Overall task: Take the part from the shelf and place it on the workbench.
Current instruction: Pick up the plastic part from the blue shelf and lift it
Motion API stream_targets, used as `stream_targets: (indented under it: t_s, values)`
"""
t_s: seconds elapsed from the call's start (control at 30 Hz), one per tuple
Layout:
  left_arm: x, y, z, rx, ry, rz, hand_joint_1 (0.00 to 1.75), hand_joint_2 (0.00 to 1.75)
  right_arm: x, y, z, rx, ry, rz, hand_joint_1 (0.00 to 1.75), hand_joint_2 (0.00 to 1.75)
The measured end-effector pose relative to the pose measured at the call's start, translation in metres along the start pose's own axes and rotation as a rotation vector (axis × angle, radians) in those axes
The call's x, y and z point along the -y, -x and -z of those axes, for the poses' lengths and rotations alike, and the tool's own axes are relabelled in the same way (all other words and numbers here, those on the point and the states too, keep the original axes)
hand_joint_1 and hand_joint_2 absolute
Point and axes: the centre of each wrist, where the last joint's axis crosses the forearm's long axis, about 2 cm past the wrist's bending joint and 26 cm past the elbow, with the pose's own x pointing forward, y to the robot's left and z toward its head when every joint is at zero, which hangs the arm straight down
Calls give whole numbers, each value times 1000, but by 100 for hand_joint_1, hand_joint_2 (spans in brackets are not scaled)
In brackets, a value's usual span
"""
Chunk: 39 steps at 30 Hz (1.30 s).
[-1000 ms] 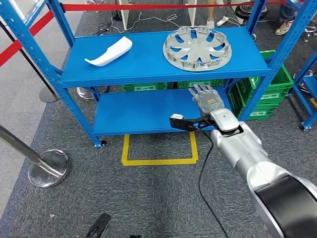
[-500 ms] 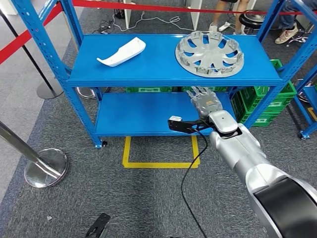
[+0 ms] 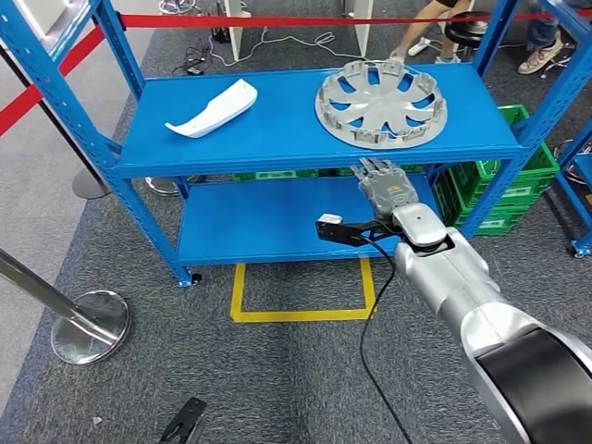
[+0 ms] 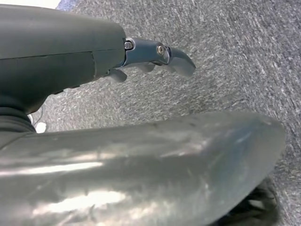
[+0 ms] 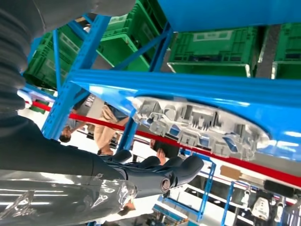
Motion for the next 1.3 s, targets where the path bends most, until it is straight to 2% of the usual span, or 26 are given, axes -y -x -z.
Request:
stream_targets:
  t_s: [0.93, 1.1, 1.3]
  values:
    - [2, 1, 0, -3, 4, 0, 0, 0, -3, 0, -1, 7, -2, 1, 0, 175]
    - [2, 4, 0, -8, 4, 0, 0, 0, -15, -2, -4, 11, -25, 7, 0, 175]
    - [2, 3, 0, -7, 6, 0, 0, 0, -8, -1, -2, 9, -13, 3, 0, 175]
